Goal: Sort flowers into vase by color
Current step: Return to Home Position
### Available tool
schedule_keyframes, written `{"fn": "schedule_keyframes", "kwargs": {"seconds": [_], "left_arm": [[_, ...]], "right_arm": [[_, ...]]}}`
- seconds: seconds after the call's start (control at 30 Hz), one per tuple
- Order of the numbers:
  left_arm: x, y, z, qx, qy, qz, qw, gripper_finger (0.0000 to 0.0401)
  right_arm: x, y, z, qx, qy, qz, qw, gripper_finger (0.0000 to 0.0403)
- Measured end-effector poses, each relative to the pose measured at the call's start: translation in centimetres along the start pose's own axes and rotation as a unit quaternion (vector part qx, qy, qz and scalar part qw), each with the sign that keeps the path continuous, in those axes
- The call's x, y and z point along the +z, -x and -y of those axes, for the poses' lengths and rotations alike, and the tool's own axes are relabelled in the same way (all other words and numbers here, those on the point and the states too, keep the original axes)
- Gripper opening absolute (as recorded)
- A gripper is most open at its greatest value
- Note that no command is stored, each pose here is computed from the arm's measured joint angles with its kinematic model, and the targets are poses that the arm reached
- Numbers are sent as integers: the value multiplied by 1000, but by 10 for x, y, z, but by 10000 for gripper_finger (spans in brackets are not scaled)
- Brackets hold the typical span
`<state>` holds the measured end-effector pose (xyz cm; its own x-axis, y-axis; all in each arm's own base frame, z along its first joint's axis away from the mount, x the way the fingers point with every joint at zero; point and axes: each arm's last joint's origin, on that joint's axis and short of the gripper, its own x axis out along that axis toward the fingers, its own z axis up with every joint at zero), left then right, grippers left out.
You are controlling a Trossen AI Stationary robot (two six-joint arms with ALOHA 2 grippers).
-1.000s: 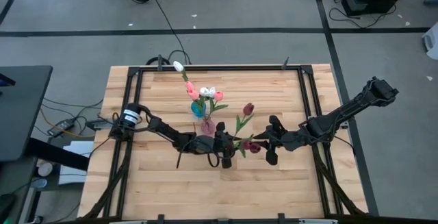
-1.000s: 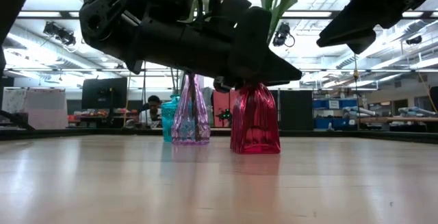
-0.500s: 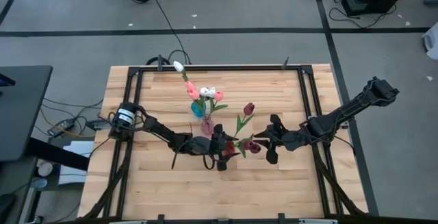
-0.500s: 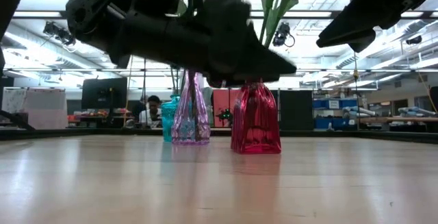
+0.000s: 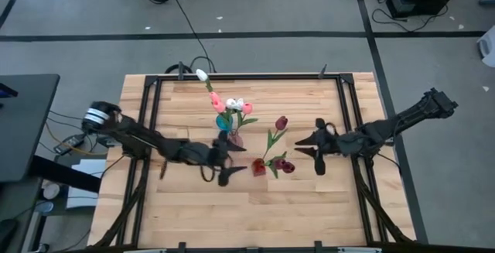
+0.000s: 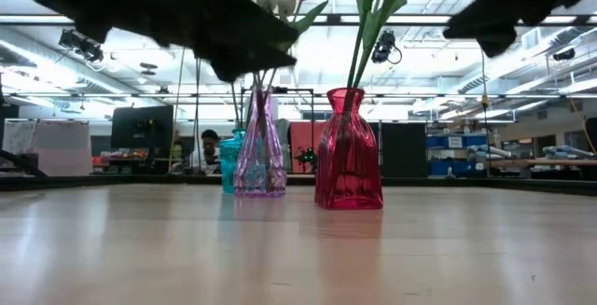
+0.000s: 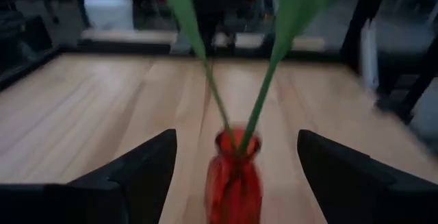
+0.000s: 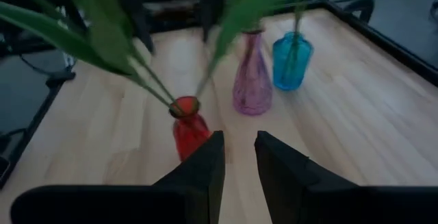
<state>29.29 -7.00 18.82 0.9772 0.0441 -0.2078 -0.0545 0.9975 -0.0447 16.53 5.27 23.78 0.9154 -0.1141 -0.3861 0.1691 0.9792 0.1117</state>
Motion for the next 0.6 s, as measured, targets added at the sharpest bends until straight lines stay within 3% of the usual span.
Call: {"fn": "schedule_keyframes", "kwargs": {"seconds": [0.2,0.6], "left_arm": [[4,44,-12,-20,35,36,999,307],[-5,103,-34,-12,59,96,994,307]], "right_arm": [[-20,8,27,13,-31,44,998,94],[-20,32,50,24,-35,125,991,93]]}}
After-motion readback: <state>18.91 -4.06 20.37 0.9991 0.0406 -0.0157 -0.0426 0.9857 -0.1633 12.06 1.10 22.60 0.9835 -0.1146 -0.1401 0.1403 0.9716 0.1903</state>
